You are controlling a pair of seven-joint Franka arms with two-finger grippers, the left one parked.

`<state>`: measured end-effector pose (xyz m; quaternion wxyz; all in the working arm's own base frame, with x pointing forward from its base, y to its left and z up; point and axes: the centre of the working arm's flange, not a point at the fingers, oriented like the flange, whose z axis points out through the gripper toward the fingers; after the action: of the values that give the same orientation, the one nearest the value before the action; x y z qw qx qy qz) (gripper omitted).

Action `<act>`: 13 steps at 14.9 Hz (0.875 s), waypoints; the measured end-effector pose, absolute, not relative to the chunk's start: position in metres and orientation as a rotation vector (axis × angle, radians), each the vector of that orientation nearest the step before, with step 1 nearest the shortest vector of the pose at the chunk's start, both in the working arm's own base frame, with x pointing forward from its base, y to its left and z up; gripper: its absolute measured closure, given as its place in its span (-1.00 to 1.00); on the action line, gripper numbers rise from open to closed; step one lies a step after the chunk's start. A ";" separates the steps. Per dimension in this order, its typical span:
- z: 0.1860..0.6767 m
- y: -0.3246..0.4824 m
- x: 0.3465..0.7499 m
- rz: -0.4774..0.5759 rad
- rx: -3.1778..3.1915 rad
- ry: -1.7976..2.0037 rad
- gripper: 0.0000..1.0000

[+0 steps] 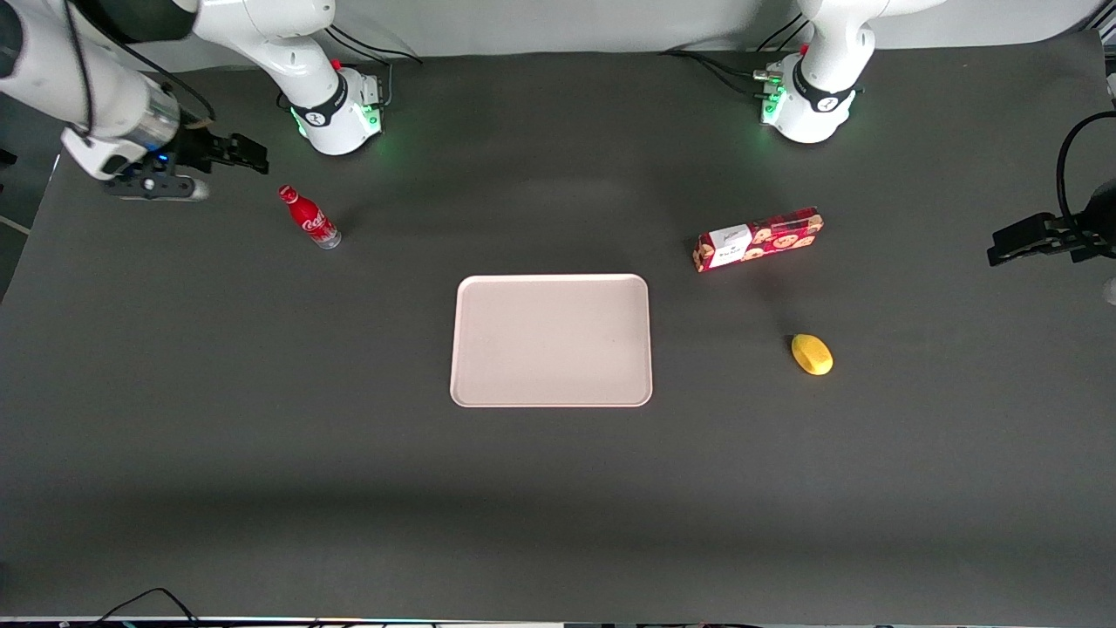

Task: Place coke bottle on tray
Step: 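Move the right gripper down over the red Coca-Cola bottle, then close the right gripper on the bottle neck and lift it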

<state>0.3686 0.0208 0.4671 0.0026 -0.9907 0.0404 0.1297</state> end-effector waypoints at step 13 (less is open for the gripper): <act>0.345 0.017 0.328 0.325 -3.113 0.148 -0.98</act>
<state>0.3285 0.0174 0.3454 0.0042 -0.9935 0.0471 0.1037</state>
